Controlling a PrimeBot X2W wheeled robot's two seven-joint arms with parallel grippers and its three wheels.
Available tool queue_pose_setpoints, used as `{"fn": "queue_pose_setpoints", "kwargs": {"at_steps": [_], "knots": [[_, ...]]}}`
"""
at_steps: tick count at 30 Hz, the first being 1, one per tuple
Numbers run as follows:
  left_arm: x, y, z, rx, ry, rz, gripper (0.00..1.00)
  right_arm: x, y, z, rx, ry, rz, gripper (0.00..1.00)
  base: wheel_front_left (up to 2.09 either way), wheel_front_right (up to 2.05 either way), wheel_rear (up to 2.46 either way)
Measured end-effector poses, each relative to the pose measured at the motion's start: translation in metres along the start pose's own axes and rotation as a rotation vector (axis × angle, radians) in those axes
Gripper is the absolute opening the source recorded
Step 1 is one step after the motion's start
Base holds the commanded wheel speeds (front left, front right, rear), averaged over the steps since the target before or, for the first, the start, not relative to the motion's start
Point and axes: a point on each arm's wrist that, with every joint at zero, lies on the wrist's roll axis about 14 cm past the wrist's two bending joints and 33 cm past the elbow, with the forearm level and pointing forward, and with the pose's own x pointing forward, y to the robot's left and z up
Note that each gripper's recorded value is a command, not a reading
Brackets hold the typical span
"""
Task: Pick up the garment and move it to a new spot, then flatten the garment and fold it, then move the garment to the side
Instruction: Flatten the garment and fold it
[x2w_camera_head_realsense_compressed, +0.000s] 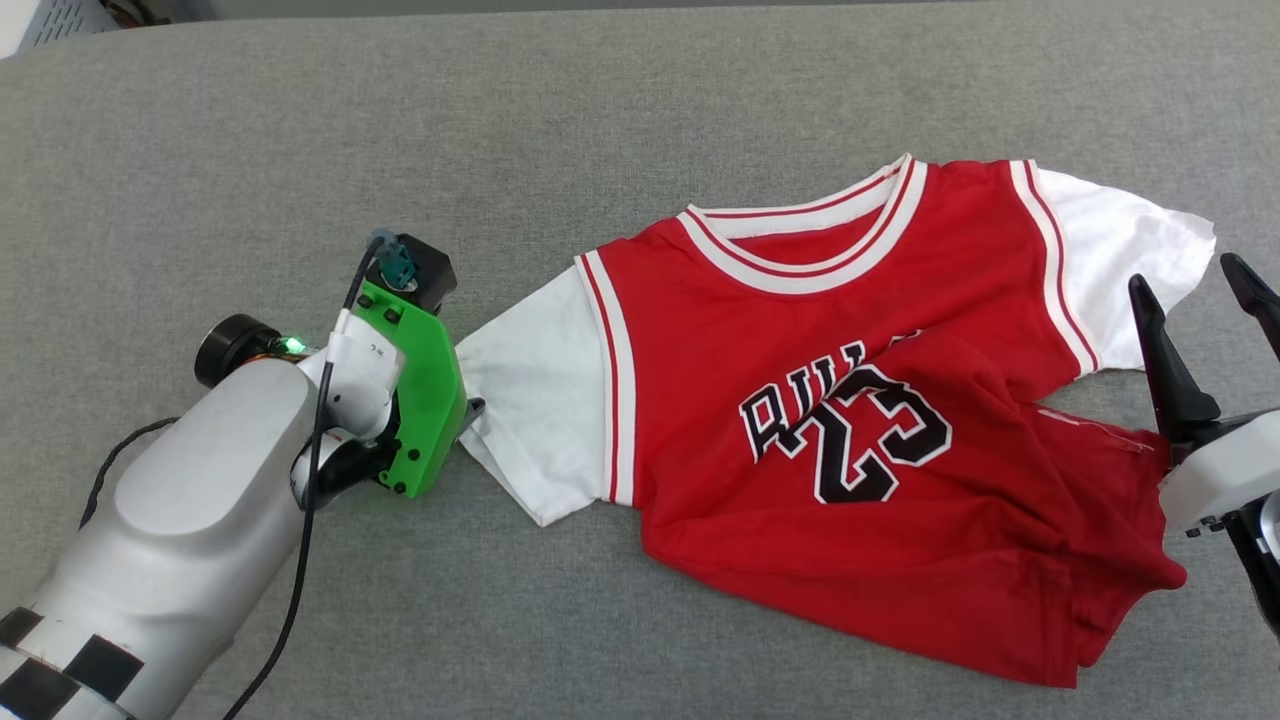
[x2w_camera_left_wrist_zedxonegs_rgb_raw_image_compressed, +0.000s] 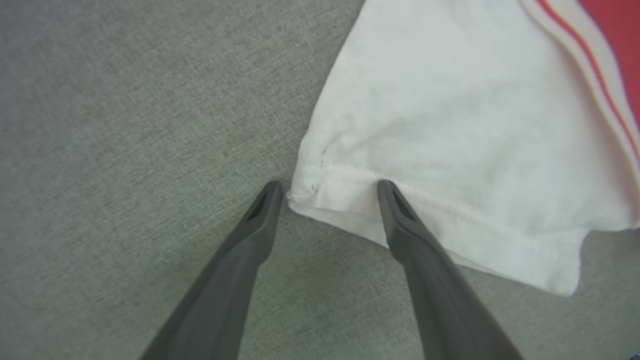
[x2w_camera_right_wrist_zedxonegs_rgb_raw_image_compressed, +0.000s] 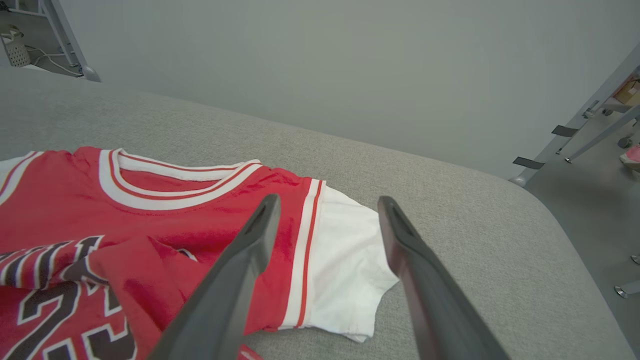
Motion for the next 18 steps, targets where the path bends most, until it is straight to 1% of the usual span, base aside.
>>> {"fn": "queue_pose_setpoints", "kwargs": {"at_steps": [4,5,6,7,10,13,18], "knots": [[0.011,-0.001,-0.004,0.033,0.041,-0.014,1.0,0.002,-0.004,-0.009,0.003,0.021,-0.009,1.0,0.0,0.0,0.0],[0.014,-0.002,-0.004,0.044,0.042,-0.019,0.9,0.002,-0.005,-0.012,0.005,0.025,-0.012,1.0,0.0,0.0,0.0],[0.015,-0.002,-0.003,0.059,0.037,-0.02,0.5,0.001,-0.006,-0.013,0.006,0.029,-0.015,1.0,0.0,0.0,0.0],[0.015,-0.001,-0.001,0.068,0.018,-0.018,0.0,0.001,-0.007,-0.014,0.006,0.031,-0.017,1.0,0.0,0.0,0.0],[0.014,-0.001,0.004,0.058,-0.048,-0.021,0.0,0.0,-0.01,-0.014,0.004,0.034,-0.021,1.0,0.0,0.0,0.0],[0.008,0.001,0.012,0.058,-0.13,-0.008,0.0,-0.002,-0.016,-0.006,-0.015,0.016,-0.029,1.0,0.0,0.0,0.0],[-0.018,0.024,0.029,0.027,-0.28,0.055,0.0,-0.002,-0.036,0.02,-0.054,-0.023,-0.052,1.0,0.0,0.0,0.0]]}}
